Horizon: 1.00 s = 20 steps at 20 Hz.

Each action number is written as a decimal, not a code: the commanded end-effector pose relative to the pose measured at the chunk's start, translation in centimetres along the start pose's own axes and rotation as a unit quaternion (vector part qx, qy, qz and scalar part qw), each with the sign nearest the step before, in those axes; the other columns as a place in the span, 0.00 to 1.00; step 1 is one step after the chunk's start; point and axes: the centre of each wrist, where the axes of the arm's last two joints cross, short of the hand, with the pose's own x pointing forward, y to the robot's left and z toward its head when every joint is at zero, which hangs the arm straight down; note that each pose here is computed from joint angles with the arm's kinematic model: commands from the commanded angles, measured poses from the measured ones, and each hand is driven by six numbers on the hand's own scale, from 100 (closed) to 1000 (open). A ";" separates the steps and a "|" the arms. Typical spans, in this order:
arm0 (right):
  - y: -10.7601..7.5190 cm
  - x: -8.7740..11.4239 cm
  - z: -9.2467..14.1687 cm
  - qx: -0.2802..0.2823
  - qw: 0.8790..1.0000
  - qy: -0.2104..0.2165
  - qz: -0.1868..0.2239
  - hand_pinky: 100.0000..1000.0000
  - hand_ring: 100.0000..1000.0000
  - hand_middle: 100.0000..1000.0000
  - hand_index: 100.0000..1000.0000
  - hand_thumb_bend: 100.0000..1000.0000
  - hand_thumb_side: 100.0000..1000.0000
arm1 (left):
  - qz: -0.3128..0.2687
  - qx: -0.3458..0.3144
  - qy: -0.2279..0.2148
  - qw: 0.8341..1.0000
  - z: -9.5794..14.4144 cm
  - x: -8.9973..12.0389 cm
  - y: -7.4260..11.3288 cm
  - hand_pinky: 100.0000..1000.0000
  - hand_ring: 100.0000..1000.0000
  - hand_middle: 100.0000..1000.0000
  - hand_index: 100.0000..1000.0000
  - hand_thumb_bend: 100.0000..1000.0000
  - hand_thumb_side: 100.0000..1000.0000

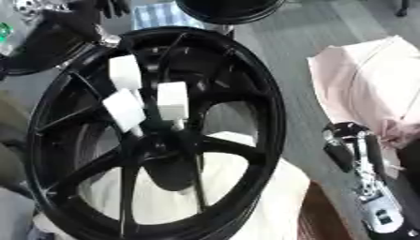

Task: Pull the pin out of the wheel hub.

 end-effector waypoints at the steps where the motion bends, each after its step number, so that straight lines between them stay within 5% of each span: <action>1: -0.6 1.2 -0.7 0.000 1.000 -0.018 0.003 0.64 0.64 0.43 0.60 0.00 0.54 | 0.002 -0.011 -0.010 1.000 0.9 -1.1 1.4 0.77 0.69 0.69 0.83 0.65 0.66; 6: -0.6 1.2 -0.8 0.001 1.000 -0.017 0.004 0.64 0.64 0.43 0.60 0.00 0.54 | 0.019 -0.027 -0.044 0.998 1.4 -1.7 1.9 0.79 0.71 0.71 0.84 1.00 0.79; 14: -0.5 1.2 -0.8 0.002 1.000 -0.017 0.005 0.64 0.64 0.43 0.60 0.00 0.54 | 0.033 -0.083 -0.048 0.995 1.2 -1.1 2.1 0.79 0.73 0.71 0.83 0.98 0.70; 20: -0.5 1.2 -0.8 0.004 1.000 -0.017 0.006 0.64 0.64 0.43 0.60 0.00 0.54 | 0.035 -0.115 -0.051 0.991 2.0 0.2 4.9 0.79 0.74 0.72 0.84 0.85 0.65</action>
